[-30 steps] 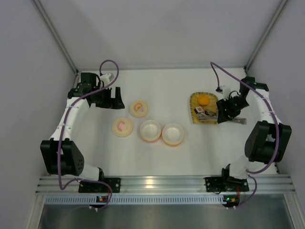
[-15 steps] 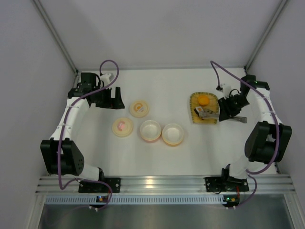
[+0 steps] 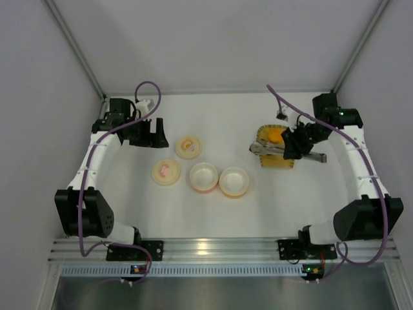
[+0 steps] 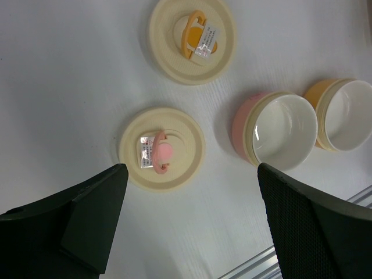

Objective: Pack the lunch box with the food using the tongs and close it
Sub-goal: Pick up the fake food from the plate, then place the fake food in the packing box.

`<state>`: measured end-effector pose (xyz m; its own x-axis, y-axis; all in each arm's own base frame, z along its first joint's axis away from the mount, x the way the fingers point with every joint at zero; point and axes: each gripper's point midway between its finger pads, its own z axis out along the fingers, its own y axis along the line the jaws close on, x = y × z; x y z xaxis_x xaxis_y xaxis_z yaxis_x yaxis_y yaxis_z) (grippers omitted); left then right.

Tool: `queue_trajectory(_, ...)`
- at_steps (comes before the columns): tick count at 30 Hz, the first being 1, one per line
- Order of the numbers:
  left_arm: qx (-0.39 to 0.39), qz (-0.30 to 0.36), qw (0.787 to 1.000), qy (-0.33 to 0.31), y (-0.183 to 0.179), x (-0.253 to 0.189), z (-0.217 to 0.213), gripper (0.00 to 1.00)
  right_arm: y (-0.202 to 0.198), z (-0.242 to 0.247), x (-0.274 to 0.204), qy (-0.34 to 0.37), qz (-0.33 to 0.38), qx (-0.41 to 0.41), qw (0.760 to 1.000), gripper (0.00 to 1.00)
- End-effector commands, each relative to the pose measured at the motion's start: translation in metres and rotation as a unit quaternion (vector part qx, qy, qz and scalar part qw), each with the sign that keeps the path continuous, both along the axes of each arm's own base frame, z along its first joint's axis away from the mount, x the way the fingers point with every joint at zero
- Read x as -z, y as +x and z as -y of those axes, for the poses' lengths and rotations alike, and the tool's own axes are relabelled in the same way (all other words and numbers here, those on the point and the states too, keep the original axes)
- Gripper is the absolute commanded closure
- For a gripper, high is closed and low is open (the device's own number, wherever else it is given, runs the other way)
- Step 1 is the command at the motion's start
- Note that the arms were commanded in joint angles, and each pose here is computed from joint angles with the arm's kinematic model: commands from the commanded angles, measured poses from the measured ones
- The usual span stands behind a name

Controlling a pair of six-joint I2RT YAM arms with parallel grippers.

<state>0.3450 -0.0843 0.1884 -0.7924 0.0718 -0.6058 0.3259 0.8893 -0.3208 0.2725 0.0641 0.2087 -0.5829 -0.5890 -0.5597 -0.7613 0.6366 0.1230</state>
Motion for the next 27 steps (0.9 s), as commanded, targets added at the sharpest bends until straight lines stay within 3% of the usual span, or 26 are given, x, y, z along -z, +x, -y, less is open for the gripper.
queue_trajectory(1,0.003,0.026,1.0,0.001,0.007,-0.018,-0.001,0.02,-0.022,-0.038,-0.021,0.018,0.036,-0.061,0.997,0.74)
queue_trajectory(10,0.0,0.024,1.0,0.001,0.006,-0.018,-0.002,0.02,-0.046,-0.082,0.0,-0.028,0.061,-0.15,0.986,0.74)
queue_trajectory(27,0.001,0.019,1.0,0.001,0.007,-0.014,-0.002,0.02,-0.041,-0.105,0.041,-0.059,0.045,-0.176,0.982,0.74)
